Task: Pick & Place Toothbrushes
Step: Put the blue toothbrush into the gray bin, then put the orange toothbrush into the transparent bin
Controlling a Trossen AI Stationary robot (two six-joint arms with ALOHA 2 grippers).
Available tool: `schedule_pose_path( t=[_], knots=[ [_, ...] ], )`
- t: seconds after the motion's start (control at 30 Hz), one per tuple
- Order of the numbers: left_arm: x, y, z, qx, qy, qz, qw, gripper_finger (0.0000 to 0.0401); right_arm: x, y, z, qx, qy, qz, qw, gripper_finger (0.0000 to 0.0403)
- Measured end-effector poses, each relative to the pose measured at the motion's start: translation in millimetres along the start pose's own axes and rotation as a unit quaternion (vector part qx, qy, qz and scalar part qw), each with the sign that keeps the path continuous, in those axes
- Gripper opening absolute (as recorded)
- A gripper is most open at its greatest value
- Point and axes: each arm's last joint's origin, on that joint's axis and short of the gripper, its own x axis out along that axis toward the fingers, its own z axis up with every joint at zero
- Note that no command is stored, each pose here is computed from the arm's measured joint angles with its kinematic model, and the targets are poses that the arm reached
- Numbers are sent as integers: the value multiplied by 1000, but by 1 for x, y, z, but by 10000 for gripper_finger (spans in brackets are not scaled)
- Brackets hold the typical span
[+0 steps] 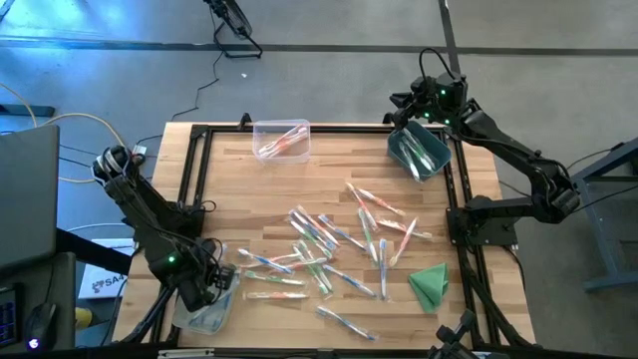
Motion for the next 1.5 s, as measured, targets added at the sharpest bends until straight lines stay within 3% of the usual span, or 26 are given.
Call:
schedule_pose_path(
  t=[0.23,0.7,1.13,1.5],
  knots=[
    [0,0,0,0,0,1,1000,18,0,0,0,0,0,0,1000,45],
    [0,-1,-2,16,18,5,1000,130,0,0,0,0,0,0,1000,45],
    [-4,-3,-3,7,40,-21,999,136,0,0,0,0,0,0,1000,45],
    [-29,5,7,-16,87,-69,994,136,0,0,0,-4,0,0,1000,45]
  ],
)
